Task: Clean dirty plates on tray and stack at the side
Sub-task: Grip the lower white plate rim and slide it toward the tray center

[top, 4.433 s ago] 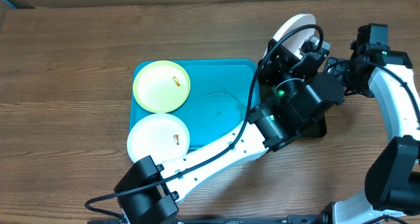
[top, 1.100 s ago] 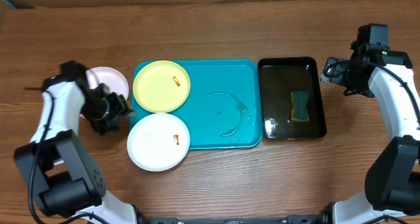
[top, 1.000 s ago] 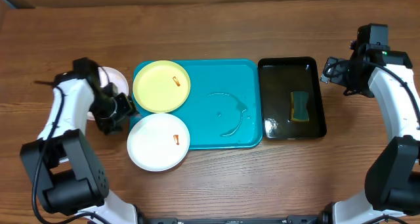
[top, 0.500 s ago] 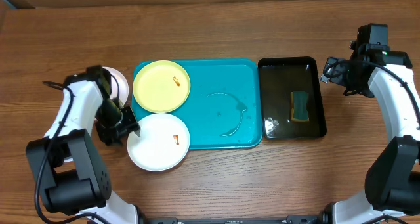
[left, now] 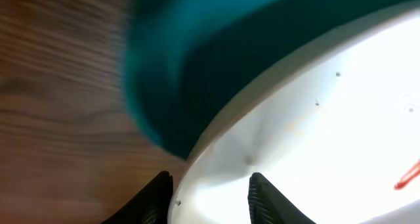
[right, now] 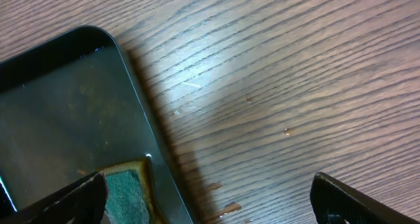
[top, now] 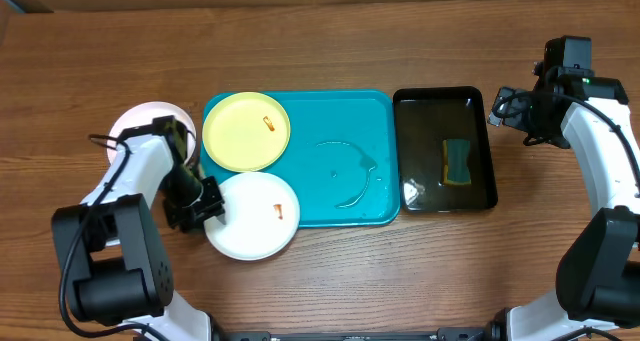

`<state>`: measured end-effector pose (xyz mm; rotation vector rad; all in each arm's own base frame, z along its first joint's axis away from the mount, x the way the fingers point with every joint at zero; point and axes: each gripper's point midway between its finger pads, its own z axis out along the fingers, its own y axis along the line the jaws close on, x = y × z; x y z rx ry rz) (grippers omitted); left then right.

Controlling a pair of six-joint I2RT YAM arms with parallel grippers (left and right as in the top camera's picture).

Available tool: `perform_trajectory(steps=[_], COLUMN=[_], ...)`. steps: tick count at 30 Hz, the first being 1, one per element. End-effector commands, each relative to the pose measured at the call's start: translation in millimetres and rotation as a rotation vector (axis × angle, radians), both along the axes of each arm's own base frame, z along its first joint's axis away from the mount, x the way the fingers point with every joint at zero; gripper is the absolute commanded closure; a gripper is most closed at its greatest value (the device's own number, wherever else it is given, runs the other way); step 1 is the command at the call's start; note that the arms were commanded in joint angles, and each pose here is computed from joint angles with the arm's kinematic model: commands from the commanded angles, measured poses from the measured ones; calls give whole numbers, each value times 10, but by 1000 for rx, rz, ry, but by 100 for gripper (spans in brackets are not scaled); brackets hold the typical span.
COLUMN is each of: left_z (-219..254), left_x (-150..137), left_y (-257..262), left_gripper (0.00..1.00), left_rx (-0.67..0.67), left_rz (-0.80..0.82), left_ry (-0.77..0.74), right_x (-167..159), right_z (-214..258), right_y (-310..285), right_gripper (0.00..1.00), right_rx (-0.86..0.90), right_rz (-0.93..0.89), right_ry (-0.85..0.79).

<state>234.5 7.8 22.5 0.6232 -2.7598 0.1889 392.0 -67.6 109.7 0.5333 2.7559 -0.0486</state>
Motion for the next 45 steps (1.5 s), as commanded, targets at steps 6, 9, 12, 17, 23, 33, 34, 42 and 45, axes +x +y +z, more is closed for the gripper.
perform_trajectory(steps=[6, 9, 12, 17, 23, 33, 34, 42, 45], left_z=[35, 6, -18, -30, -29, -61, -58, -24, -36], left_x=[78, 174, 282, 392, 456, 643, 675, 879, 880], left_y=[-618, -820, -1054, -1399, -1582, -1355, -1364, -1443, -1408], left_gripper=[56, 56, 56, 54, 52, 53, 53, 55, 57], left_rx=[-77, -66, -64, -79, -85, 71, 70, 48, 69], left_rz=[-195, -211, -234, -282, -314, -238, -237, -229, -230], left_ry=[-70, -116, -177, -260, -315, -372, -385, -473, -475], right_x=[60, 60, 60, 60, 60, 60, 60, 60, 72], right_z=[159, 159, 159, 159, 159, 159, 159, 159, 162], right_y=[-34, -34, -34, -34, -33, -34, -34, -34, -16], right_gripper=[0, 0, 0, 0, 0, 0, 0, 0, 0], right_rx=[-16, -16, -16, -16, -16, -16, -16, -16, -5], right_rz=[-8, -8, -8, -8, -8, -8, -8, -8, -6], right_ry=[-45, -45, -45, -45, -45, -45, -45, -45, -50])
